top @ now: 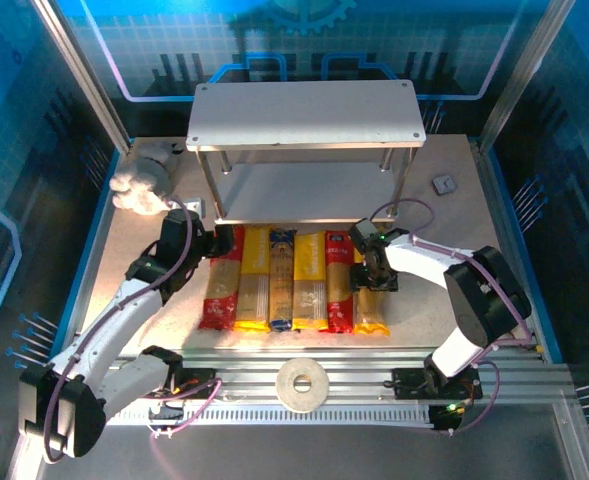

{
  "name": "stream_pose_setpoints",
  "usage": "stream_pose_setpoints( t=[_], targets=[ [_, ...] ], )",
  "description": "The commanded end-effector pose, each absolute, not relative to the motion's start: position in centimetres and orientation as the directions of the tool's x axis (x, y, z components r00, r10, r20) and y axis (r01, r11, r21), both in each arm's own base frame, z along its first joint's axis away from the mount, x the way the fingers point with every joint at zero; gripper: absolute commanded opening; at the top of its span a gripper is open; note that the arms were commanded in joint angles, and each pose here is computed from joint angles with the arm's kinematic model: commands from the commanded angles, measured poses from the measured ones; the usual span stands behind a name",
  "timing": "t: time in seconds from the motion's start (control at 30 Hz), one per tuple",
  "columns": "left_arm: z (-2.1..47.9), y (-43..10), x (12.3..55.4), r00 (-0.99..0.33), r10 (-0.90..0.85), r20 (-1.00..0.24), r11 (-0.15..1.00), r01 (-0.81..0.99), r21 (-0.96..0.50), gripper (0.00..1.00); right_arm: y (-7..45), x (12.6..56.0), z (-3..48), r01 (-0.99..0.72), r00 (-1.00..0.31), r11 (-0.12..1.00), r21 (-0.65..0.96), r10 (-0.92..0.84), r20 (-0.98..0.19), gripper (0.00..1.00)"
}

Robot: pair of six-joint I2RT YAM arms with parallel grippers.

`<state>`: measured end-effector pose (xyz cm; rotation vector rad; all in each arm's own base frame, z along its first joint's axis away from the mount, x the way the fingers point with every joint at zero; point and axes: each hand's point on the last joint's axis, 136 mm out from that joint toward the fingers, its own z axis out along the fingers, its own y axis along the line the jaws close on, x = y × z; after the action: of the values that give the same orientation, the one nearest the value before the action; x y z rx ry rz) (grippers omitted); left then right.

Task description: Place and organize the pasta boxes and bags onto the shelf

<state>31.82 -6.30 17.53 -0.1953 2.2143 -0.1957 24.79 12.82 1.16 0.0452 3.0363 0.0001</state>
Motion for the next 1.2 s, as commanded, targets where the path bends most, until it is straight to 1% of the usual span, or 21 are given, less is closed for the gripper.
stream_pose_setpoints(
  t=[0.0, 0.07, 0.13, 0.33, 0.43, 0.47, 0.5, 0.57, 0.8, 0.93, 1.17],
  targets=[
    [17.9, -6.5, 32.1, -0.592, -0.192, -0.783, 0.978, -0.053, -0.200, 0.85, 13.6, 24.3, -0.7, 0.032, -0.997, 0.999, 0.035, 0.034, -0.066, 0.56],
    [17.9, -6.5, 32.1, -0.591, -0.193, -0.783, 0.978, -0.053, -0.201, 0.85, 13.5, 24.1, -0.6, 0.032, -0.997, 0.999, 0.033, 0.034, -0.068, 0.45],
    [18.0, -6.6, 32.2, -0.590, -0.195, -0.784, 0.977, -0.051, -0.205, 0.85, 13.3, 24.1, -0.3, 0.031, -0.997, 0.999, 0.033, 0.034, -0.076, 0.39],
    [18.0, -6.7, 32.3, -0.591, -0.199, -0.782, 0.976, -0.047, -0.213, 0.85, 13.4, 24.2, 2.4, 0.018, -0.990, 0.998, 0.058, 0.026, -0.137, 0.15],
    [18.1, -6.8, 32.3, -0.589, -0.200, -0.783, 0.975, -0.045, -0.216, 0.84, 13.3, 24.5, 4.6, 0.006, -0.982, 0.998, 0.065, 0.018, -0.189, 0.07],
    [18.1, -6.8, 32.3, -0.588, -0.201, -0.783, 0.975, -0.045, -0.216, 0.84, 13.2, 24.4, 5.3, 0.004, -0.979, 0.998, 0.063, 0.017, -0.204, 0.00],
    [18.1, -6.8, 32.3, -0.587, -0.203, -0.784, 0.975, -0.045, -0.218, 0.84, 12.9, 24.4, 5.8, 0.005, -0.976, 0.998, 0.058, 0.018, -0.219, 0.00],
    [18.0, -6.9, 32.4, -0.591, -0.203, -0.781, 0.974, -0.044, -0.220, 0.84, 13.1, 25.5, 8.5, -0.001, -0.957, 0.997, 0.074, 0.021, -0.290, 0.00],
    [17.8, -6.9, 32.4, -0.594, -0.205, -0.778, 0.974, -0.045, -0.223, 0.84, 12.8, 27.0, 13.9, -0.032, -0.912, 0.997, 0.064, -0.003, -0.411, 0.00],
    [17.8, -7.0, 32.3, -0.595, -0.207, -0.777, 0.973, -0.043, -0.226, 0.84, 13.2, 27.4, 15.9, -0.046, -0.897, 0.995, 0.085, -0.004, -0.442, 0.00],
    [18.0, -6.9, 32.3, -0.589, -0.205, -0.782, 0.974, -0.043, -0.223, 0.84, 13.1, 26.0, 18.0, -0.062, -0.886, 0.992, 0.107, -0.006, -0.464, 0.00]
  ],
)
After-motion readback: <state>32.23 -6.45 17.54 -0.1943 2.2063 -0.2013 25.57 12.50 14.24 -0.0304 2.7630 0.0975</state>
